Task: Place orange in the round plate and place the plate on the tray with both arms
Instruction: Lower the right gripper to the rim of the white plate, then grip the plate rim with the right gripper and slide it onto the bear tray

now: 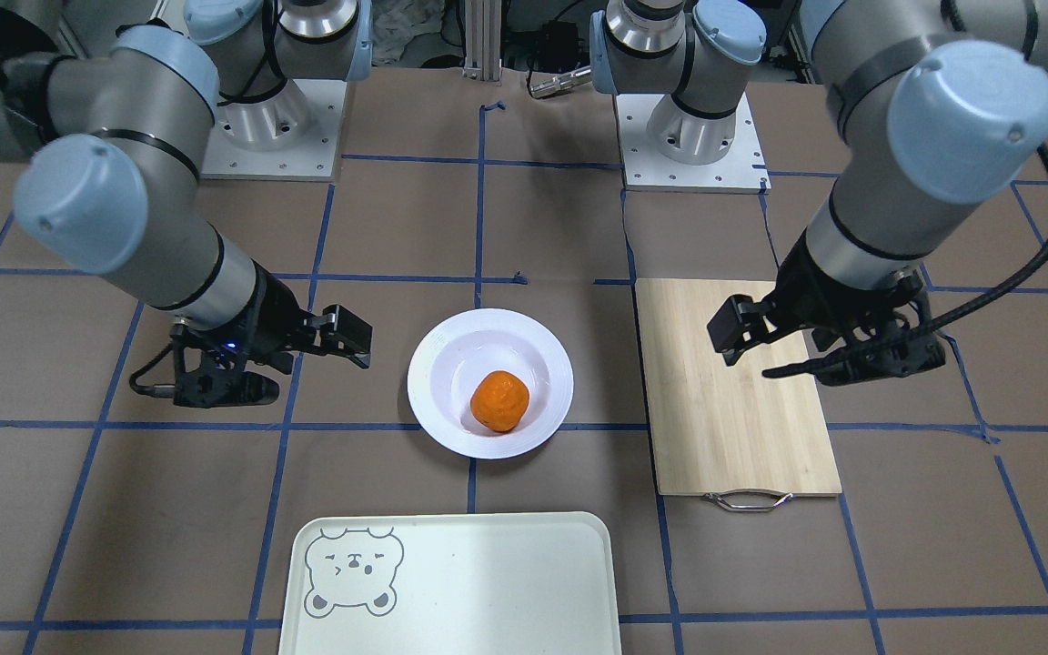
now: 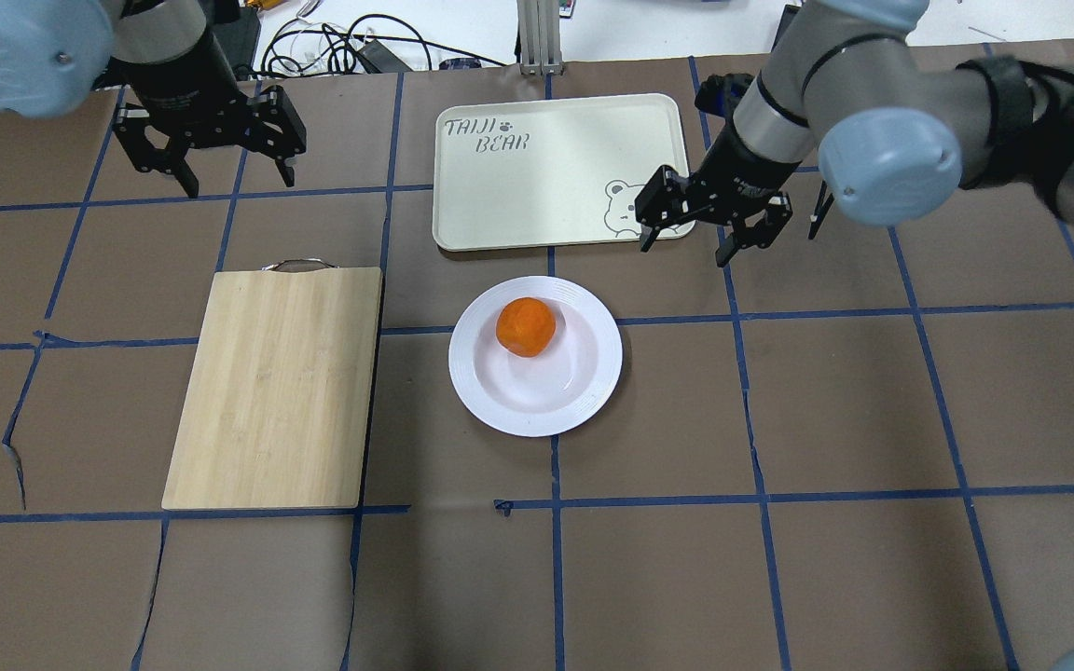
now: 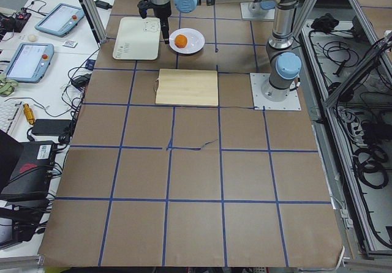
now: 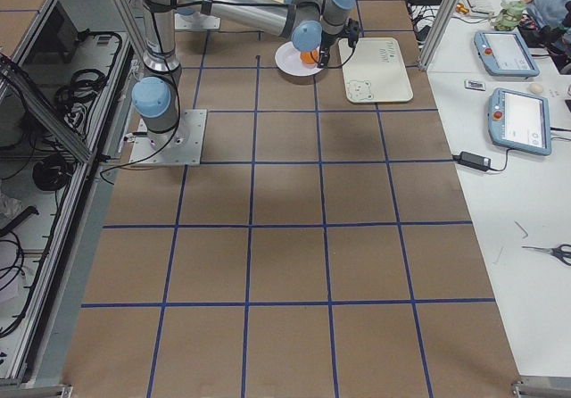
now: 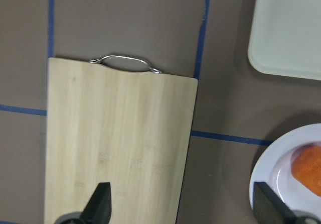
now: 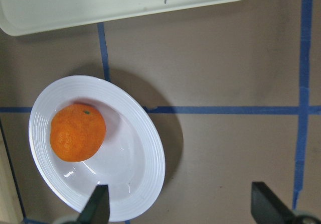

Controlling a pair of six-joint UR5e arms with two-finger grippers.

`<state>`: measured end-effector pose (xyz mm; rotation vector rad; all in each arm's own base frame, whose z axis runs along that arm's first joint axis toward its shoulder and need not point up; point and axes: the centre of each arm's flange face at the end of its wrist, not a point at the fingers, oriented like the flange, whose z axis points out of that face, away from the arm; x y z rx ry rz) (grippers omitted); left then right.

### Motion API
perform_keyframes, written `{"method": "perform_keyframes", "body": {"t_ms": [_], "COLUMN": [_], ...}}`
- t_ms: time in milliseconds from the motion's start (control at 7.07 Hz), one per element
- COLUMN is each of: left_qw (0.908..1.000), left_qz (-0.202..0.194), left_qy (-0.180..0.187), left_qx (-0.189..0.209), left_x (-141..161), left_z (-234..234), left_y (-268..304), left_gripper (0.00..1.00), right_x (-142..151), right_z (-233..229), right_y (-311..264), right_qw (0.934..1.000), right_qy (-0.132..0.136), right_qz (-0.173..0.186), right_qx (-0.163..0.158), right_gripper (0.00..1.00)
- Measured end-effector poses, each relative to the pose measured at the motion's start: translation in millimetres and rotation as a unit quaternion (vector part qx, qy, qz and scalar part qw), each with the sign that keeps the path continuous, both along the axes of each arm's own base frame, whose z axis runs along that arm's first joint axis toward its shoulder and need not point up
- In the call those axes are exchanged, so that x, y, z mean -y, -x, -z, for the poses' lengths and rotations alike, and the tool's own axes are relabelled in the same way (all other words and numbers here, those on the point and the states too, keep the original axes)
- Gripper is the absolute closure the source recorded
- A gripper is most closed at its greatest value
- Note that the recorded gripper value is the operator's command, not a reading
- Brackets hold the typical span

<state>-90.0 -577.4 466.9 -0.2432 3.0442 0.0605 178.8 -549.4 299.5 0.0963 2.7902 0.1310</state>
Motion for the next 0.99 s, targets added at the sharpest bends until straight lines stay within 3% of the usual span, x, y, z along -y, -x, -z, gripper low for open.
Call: {"method": "perform_keyframes", "body": {"t_ms": [424,848,990], "left_qw": [0.9998,0.9986,0.9985], "left_qz": [-0.004,0.001,0.005], "left_qy": [0.018,0.010,0.003], "left_qx": [-0.001,-0.051,-0.055], "left_x": [-23.2,-33.7,-37.2], "left_z": [-32.4,-21.5,-14.5], "left_y": [-0.6,11.1,11.6], "left_gripper": [0.00,0.00,0.00], "right_x": [-53.9,-64.5,-66.0], "right_z": [96.2,122.9,125.2], "right_y": [-36.0,-52.2,-54.8], "right_qw": [0.9986,0.9953,0.9950], "right_qy": [0.016,-0.005,-0.008], "right_qz": [0.037,0.052,0.052], "right_qx": [0.033,0.082,0.085], "right_gripper": [0.00,0.05,0.12]}}
